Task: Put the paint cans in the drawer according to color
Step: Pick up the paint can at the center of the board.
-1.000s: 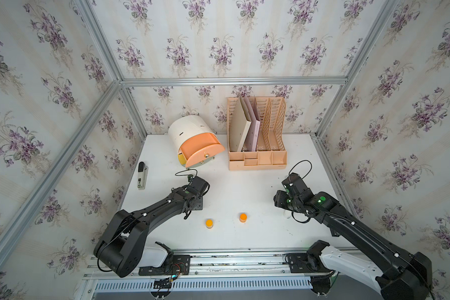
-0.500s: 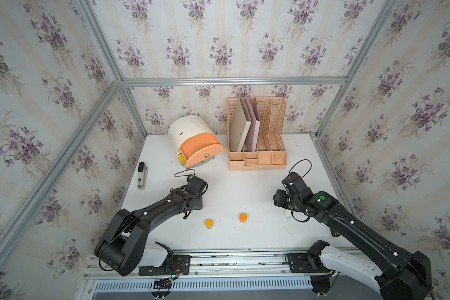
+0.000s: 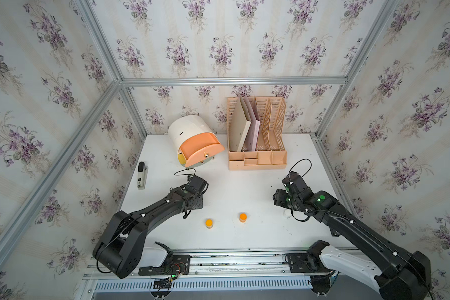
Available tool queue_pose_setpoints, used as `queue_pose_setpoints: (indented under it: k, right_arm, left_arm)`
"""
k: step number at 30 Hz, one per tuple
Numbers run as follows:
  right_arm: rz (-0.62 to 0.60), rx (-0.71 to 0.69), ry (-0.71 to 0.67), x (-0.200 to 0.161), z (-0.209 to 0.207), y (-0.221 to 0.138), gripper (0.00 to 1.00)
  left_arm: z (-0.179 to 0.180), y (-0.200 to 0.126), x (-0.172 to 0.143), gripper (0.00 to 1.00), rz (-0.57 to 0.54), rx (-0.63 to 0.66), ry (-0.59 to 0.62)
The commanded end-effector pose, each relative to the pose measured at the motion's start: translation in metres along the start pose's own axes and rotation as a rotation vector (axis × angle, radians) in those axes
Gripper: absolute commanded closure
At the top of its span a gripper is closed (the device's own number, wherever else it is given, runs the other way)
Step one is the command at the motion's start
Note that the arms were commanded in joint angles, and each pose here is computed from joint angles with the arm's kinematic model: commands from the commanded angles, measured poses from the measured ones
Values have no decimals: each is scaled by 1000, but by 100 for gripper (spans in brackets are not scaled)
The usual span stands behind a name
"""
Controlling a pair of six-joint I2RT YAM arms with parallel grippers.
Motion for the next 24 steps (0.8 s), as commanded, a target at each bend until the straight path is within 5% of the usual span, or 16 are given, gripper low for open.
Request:
queue_pose_setpoints:
  k: [1,13,20,24]
  right_arm:
    - [-14,-1,-10,1,-1,0,42]
    - [-61,53,-23,8,6,-8,45]
    - [-57,56,-27,6,4,-9,46]
    - [-80,72,-23,7,4,-13,47]
  left_arm:
    - [-2,-15,-1,69,30,30,80]
    - [-52,-109,21,78,-53,-149,323]
    - [-53,-165,71,77,-225,-154,418]
    - [-36,-185,111,79,-243,-126,372]
Point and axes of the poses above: each gripper's point midway between its finger pads, its own y axis out along the fingers, its own z axis along the line the jaws close on, x = y × z, the point moved 9 cm from there along -y, back along the fingers, and after that the axes turned 6 degrees about y, right-handed, at the moved point
